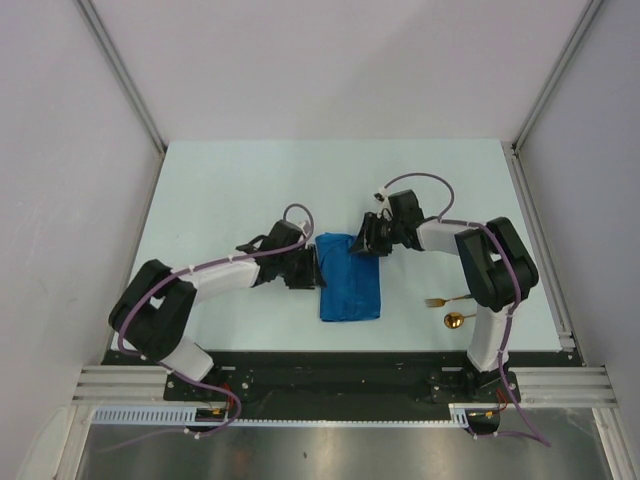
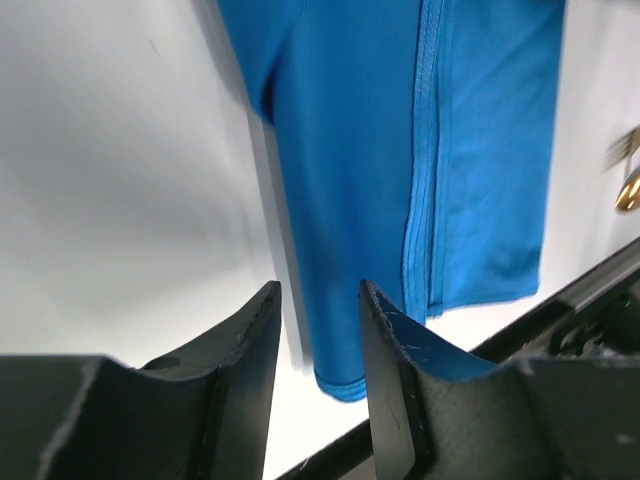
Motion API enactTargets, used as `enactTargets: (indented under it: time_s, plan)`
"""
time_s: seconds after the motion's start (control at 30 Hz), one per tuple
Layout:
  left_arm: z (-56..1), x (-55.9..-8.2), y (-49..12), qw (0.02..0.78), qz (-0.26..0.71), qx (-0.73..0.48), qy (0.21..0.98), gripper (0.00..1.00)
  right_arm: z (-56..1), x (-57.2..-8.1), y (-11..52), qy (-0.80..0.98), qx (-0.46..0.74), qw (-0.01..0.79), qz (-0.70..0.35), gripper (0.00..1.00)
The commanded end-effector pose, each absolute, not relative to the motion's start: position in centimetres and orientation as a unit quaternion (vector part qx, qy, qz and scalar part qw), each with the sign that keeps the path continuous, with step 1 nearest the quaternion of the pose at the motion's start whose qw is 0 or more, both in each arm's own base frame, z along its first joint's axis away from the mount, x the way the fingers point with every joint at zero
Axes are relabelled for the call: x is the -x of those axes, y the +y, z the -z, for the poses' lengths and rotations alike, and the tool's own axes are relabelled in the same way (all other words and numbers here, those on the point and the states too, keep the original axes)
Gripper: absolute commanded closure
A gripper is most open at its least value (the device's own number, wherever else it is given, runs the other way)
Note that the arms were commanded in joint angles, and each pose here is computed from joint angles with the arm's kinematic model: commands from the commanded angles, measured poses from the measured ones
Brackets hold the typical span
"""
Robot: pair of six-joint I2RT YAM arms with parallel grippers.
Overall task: Fold the napkin into a case and place the utensils inside
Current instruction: Fold the upper triangle-folded napkin at the center of the board, then smooth out the 2/3-rectangle-folded napkin at the center of the board.
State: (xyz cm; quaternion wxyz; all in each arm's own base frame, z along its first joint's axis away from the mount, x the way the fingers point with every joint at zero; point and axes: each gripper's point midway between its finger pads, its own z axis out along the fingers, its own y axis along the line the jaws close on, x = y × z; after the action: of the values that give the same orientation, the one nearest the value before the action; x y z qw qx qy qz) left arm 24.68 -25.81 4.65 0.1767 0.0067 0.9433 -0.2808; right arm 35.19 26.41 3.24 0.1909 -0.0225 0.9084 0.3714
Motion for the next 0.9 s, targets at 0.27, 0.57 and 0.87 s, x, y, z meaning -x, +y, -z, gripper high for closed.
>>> enactTargets:
  time_s: [0.27,0.57,0.87]
  plan:
    - [-7.3,-27.5,-24.8,0.239,0.286,0.033,0.927,0.52,-3.2,-39.3,27.8,0.896,0.027,0.228,-0.381,0.73]
    - [-8.4,-36.2,-24.7,0.216,0.341,0.086,0.911,0.53,-3.1,-40.0,28.3,0.887,0.032,0.223,-0.402,0.89]
    - [-6.0,-38.0,-26.2,0.194,0.374,0.094,0.902,0.61,-3.0,-39.8,28.8,0.882,0.035,0.215,-0.418,0.97]
